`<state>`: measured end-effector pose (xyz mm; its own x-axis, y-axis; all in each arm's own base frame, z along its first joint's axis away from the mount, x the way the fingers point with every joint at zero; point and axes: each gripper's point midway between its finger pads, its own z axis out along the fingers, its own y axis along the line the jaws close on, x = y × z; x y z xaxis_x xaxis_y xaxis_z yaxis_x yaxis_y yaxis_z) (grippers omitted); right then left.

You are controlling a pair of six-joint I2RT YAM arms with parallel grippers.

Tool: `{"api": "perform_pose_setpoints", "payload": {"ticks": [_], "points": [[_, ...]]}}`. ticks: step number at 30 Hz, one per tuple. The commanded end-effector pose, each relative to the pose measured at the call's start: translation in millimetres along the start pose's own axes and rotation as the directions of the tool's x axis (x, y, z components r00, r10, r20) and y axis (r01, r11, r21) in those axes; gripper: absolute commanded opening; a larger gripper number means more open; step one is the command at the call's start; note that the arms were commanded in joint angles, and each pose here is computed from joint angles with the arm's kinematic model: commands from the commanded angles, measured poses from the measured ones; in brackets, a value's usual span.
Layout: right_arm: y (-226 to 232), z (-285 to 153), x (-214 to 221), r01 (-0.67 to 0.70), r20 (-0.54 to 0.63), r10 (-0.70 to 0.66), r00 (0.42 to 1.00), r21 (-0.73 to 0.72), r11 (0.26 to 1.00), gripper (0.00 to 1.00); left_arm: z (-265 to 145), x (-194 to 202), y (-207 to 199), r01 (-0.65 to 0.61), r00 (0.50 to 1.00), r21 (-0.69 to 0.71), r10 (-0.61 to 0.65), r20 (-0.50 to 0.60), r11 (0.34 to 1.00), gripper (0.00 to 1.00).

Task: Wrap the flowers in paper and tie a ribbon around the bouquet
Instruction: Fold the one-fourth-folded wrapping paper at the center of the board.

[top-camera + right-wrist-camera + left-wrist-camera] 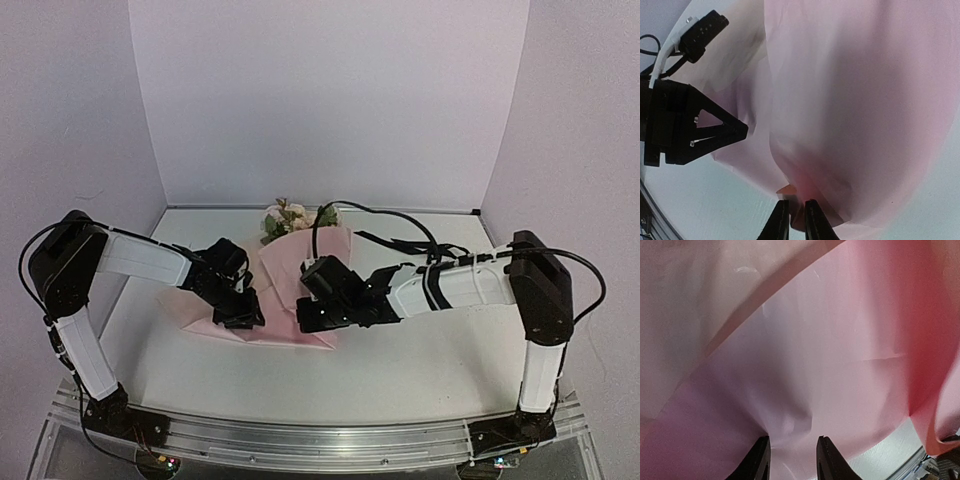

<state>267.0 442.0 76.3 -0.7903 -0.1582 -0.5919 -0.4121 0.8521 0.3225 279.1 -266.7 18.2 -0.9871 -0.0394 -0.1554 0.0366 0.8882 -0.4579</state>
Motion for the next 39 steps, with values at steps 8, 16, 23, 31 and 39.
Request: {"api": "perform_pose_setpoints", "payload": {"ticks": [8, 16, 23, 31, 39], "points": [[6.6, 32.4, 4.1, -0.036, -0.071, 0.032, 0.997, -0.060, 0.998, 0.17, -43.2, -37.1, -27.1, -0.018, 0.993, 0.048, 0.012, 0.121, 0.999, 0.43], [15.4, 17.3, -6.3, -0.049, -0.054, 0.043, 0.998, -0.108, 0.993, 0.44, -58.7, -53.6, -39.4, 0.038, 0.991, 0.194, -0.061, 0.115, 0.980, 0.49], [6.9, -5.6, -15.8, -0.108, -0.052, 0.102, 0.993, -0.138, 0.985, 0.58, -80.4, -50.9, -29.2, 0.075, 0.983, 0.231, -0.110, 0.146, 0.970, 0.50], [9.9, -14.6, -21.8, -0.148, -0.065, 0.138, 0.988, -0.183, 0.972, 0.64, -96.5, -48.6, -20.5, 0.100, 0.976, 0.240, -0.142, 0.165, 0.966, 0.52], [-43.7, -29.7, -5.2, -0.094, -0.078, 0.096, 0.992, 0.019, 0.995, 0.52, -107.9, -34.8, 4.5, 0.194, 0.962, 0.215, -0.228, 0.150, 0.957, 0.51]]}}
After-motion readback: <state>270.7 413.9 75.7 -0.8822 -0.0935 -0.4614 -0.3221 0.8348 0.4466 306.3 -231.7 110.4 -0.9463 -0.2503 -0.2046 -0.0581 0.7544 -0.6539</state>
